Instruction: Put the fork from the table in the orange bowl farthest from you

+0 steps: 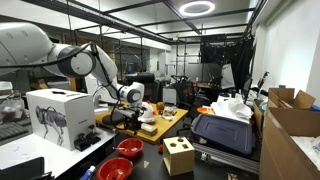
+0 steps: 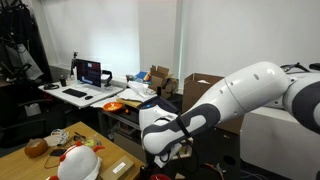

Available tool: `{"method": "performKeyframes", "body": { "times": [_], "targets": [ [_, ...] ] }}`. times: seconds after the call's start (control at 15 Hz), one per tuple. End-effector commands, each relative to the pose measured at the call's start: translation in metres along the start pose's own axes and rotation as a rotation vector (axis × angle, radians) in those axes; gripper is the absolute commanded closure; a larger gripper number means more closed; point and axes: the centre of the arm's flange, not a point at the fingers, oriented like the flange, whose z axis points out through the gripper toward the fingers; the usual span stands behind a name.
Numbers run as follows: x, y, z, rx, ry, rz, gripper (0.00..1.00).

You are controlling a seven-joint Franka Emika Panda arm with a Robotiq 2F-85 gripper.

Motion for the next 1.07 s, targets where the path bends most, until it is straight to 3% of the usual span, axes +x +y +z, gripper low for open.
{"method": "performKeyframes", "body": {
  "times": [0.0, 0.27, 0.6, 1.0],
  "targets": [
    [-0.028, 0.029, -0.059, -0.016, 0.068, 0.09, 0.0],
    [-0.047, 0.066, -0.11, -0.03, 0.079, 0.143, 0.0],
    [-0.084, 0.112, -0.167, -0.017, 0.031, 0.167, 0.0],
    [-0.149, 0.157, -0.235, 0.017, -0.001, 0.159, 0.0]
  ]
}}
